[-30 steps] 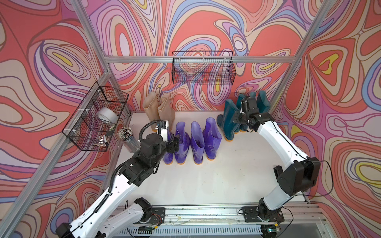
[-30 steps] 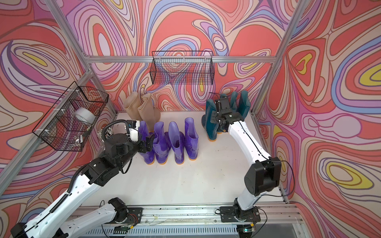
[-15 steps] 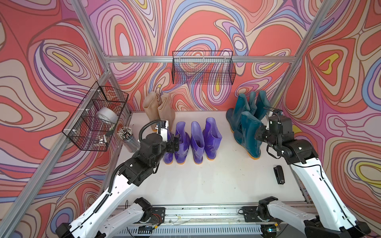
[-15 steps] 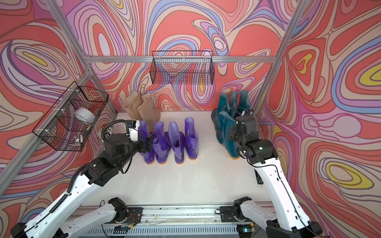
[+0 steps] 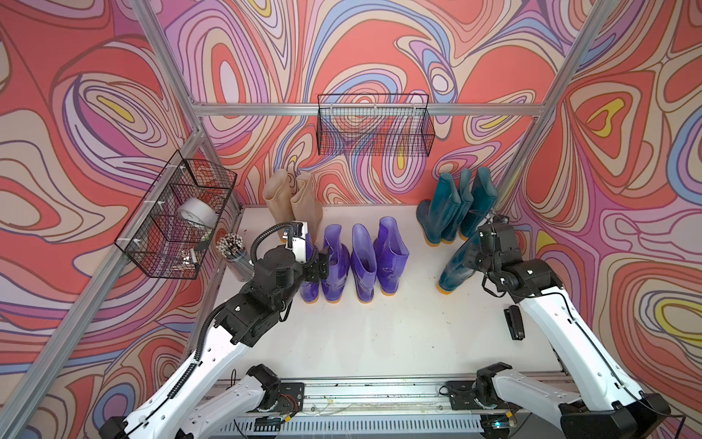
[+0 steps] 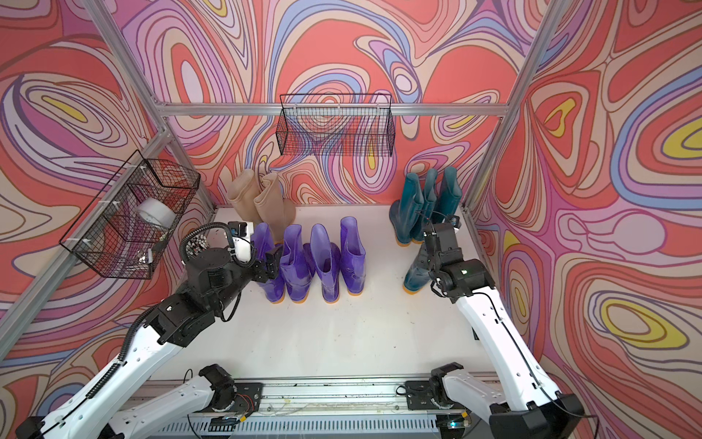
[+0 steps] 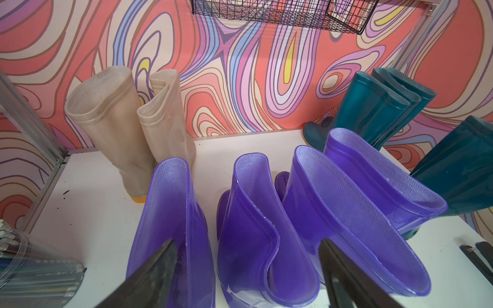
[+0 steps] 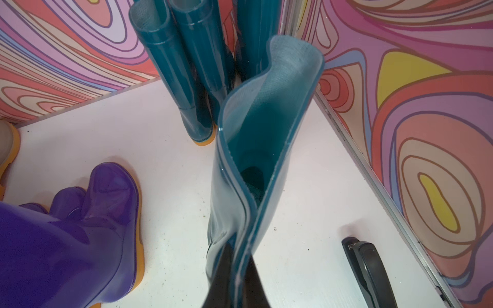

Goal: Match and arrange rain boots in pairs
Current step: Place a pair of rain boots at the center of the board, then move the rain boot to the center of the board.

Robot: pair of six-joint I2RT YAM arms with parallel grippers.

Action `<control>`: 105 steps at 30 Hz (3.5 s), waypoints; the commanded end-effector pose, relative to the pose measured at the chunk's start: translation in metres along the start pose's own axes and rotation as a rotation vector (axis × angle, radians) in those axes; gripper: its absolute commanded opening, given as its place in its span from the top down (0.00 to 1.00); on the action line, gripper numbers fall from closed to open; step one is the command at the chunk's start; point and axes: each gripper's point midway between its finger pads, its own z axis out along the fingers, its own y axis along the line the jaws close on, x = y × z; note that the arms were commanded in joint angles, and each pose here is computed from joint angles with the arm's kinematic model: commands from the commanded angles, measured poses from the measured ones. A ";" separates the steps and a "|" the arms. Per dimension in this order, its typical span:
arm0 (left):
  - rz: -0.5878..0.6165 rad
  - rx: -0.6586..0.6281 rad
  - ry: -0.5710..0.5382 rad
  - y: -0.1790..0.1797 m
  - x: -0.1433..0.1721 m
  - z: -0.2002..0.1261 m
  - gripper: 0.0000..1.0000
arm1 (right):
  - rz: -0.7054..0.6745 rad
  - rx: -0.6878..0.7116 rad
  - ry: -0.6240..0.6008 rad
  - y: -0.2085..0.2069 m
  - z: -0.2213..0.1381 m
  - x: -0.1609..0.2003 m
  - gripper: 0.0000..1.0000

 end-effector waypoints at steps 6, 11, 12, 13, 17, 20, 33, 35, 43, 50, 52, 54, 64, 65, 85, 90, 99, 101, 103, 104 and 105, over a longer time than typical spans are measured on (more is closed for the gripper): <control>-0.014 0.009 -0.024 0.000 -0.004 -0.002 0.15 | -0.004 0.027 -0.013 -0.009 0.001 0.007 1.00; -0.014 0.005 -0.024 0.001 -0.004 -0.002 0.15 | -0.003 0.032 -0.016 -0.010 -0.003 0.004 0.86; -0.015 0.004 -0.024 0.001 -0.004 -0.001 0.15 | -0.003 0.037 -0.033 -0.013 -0.008 -0.001 0.78; -0.014 0.005 -0.024 0.001 -0.004 -0.002 0.15 | -0.004 0.038 -0.045 -0.014 -0.012 -0.006 0.74; -0.014 0.009 -0.023 0.000 -0.005 -0.002 0.15 | -0.006 0.020 -0.089 -0.013 -0.033 -0.030 0.52; -0.014 0.005 -0.025 0.001 -0.005 -0.002 0.15 | -0.004 0.018 -0.137 -0.014 -0.047 -0.047 0.45; -0.011 0.001 -0.025 0.001 -0.005 -0.002 0.15 | 0.005 -0.244 -0.082 0.085 -0.007 -0.108 0.43; -0.013 0.003 -0.024 0.001 -0.005 -0.002 0.15 | 0.022 -0.236 -0.058 0.093 0.011 -0.107 0.50; -0.019 0.018 -0.023 -0.001 -0.005 -0.003 0.15 | 0.002 -0.042 -0.003 0.086 0.067 -0.099 0.43; -0.019 0.015 -0.038 0.000 -0.008 -0.006 0.15 | -0.033 0.024 0.043 0.085 0.101 -0.094 0.36; -0.019 0.015 -0.038 0.000 -0.008 -0.007 0.15 | -0.016 0.024 0.053 0.083 0.110 -0.095 0.36; -0.018 0.011 -0.041 0.001 -0.009 -0.008 0.15 | -0.007 0.039 0.080 0.081 0.126 -0.091 0.36; -0.012 0.002 -0.041 0.003 -0.008 -0.006 0.15 | -0.017 -0.032 0.092 0.092 0.155 -0.106 0.56; -0.010 -0.002 -0.041 0.003 -0.008 -0.006 0.15 | -0.018 -0.044 0.088 0.094 0.155 -0.107 0.60; -0.005 -0.012 -0.039 0.005 -0.007 -0.005 0.15 | -0.035 -0.292 0.028 0.145 0.064 -0.091 1.00; -0.011 -0.005 -0.039 0.003 -0.007 -0.005 0.15 | -0.048 -0.352 0.076 0.152 0.042 -0.055 1.00; -0.014 0.002 -0.032 0.002 -0.006 -0.003 0.15 | -0.015 -0.584 0.148 0.157 -0.016 -0.019 1.00; -0.014 0.001 -0.033 0.002 -0.006 -0.003 0.15 | -0.013 -0.601 0.168 0.155 -0.023 -0.009 1.00; -0.012 -0.001 -0.031 0.002 -0.005 -0.003 0.15 | -0.020 -0.600 0.172 0.150 -0.028 0.000 1.00; -0.012 -0.003 -0.032 0.003 -0.006 -0.003 0.15 | -0.024 -0.604 0.180 0.148 -0.031 0.004 1.00; -0.011 -0.003 -0.031 0.003 -0.005 -0.003 0.15 | -0.029 -0.613 0.195 0.148 -0.034 0.009 1.00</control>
